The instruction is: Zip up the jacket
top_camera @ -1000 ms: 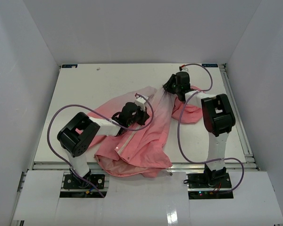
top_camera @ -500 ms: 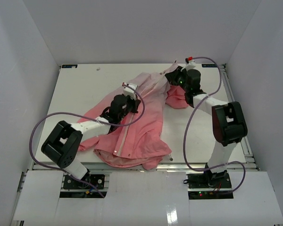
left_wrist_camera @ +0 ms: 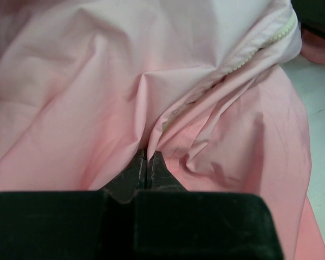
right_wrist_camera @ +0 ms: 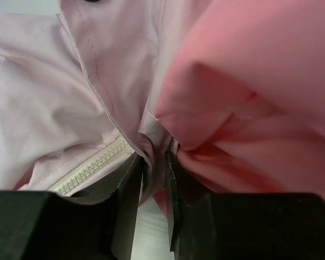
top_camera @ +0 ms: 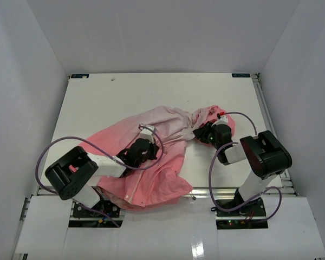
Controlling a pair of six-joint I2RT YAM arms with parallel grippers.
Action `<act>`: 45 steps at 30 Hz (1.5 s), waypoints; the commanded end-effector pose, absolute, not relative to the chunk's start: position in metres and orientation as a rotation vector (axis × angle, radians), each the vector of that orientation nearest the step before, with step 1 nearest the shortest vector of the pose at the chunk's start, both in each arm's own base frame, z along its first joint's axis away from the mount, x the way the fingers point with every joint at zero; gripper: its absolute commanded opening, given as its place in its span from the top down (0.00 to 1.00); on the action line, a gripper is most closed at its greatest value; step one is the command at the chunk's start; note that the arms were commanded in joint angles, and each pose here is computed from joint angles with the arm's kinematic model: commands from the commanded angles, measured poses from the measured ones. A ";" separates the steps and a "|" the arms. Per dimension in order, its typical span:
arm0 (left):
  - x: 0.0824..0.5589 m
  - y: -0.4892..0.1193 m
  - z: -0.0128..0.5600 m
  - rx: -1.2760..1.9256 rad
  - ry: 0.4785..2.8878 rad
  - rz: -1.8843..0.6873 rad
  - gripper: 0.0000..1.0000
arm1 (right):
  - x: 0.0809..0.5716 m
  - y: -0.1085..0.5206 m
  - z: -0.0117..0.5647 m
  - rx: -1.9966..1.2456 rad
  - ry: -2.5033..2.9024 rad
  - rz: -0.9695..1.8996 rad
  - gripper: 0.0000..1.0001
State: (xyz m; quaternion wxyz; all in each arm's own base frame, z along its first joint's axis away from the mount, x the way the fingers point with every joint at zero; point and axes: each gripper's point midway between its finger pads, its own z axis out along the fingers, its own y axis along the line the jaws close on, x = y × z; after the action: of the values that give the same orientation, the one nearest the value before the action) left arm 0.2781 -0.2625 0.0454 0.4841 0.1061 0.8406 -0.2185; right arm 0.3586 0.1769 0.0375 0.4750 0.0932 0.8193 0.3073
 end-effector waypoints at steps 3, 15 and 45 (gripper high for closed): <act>0.279 -0.231 0.039 0.162 2.064 -0.400 1.00 | 0.357 0.168 0.036 0.234 1.982 0.687 0.66; 0.280 -0.231 0.029 0.188 2.079 -0.371 1.00 | 0.364 0.163 0.115 -0.005 1.822 0.583 0.61; 0.279 -0.236 0.023 0.227 2.064 -0.392 1.00 | 0.421 0.233 0.110 -0.805 2.094 0.925 0.54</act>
State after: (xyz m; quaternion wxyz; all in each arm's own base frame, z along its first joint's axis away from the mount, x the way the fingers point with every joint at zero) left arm 0.2843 -0.2484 0.0383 0.5055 0.0859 0.8375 -0.1890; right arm 0.4266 0.2349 0.1001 0.3509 -0.2998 0.8146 0.3513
